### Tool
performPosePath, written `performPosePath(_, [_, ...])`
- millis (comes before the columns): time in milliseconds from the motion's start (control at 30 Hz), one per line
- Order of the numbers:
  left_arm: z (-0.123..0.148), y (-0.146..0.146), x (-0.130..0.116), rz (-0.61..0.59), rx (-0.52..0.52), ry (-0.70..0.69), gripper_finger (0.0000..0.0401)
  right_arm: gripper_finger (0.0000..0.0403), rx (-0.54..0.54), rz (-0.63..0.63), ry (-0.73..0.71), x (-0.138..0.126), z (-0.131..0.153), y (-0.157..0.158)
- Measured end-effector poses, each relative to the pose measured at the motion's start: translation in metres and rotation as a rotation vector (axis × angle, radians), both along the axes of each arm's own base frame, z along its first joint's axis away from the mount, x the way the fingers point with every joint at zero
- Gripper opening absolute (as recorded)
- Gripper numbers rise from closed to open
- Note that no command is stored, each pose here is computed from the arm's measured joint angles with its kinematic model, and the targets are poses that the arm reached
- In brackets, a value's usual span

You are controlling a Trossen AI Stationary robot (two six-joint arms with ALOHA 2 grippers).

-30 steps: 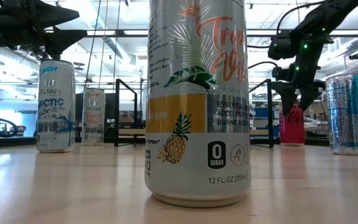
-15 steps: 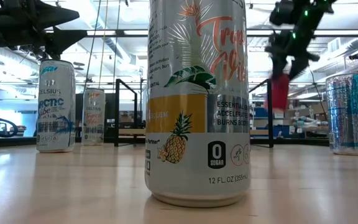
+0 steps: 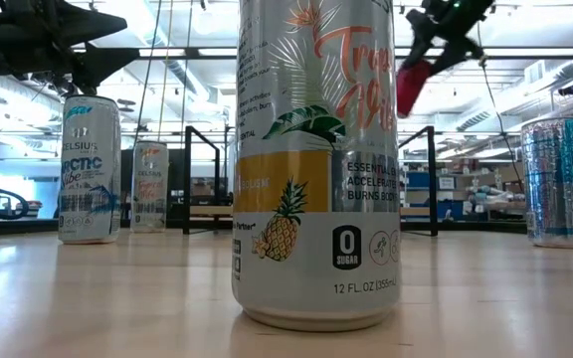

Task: Place canned beverage on shelf
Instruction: Put the top red soda can on the shelf

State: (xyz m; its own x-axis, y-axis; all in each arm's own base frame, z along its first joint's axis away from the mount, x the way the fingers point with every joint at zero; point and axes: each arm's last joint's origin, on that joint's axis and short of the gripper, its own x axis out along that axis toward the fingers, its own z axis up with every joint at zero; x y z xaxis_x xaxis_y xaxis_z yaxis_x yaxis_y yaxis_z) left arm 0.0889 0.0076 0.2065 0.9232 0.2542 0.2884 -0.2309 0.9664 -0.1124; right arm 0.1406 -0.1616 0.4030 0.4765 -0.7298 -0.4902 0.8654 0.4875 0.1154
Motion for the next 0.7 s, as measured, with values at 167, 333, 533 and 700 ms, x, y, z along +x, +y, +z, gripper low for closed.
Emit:
performPosePath(167, [0.000, 0.000, 0.000, 0.000, 0.001, 0.000, 0.0307, 0.0291, -0.014, 0.092, -0.006, 0.039, -0.012, -0.012])
performPosePath(333, [0.000, 0.000, 0.000, 0.001, 0.002, 0.001, 0.0307, 0.0291, 0.034, 0.143, 0.086, 0.067, -0.038, -0.026])
performPosePath(533, [-0.002, 0.000, 0.001, 0.001, 0.002, 0.020, 0.0307, 0.0291, 0.114, 0.128, 0.168, 0.081, -0.065, -0.045])
performPosePath(700, [-0.002, 0.000, 0.001, 0.001, 0.002, 0.023, 0.0307, 0.0291, 0.199, 0.162, 0.276, 0.093, -0.076, -0.052])
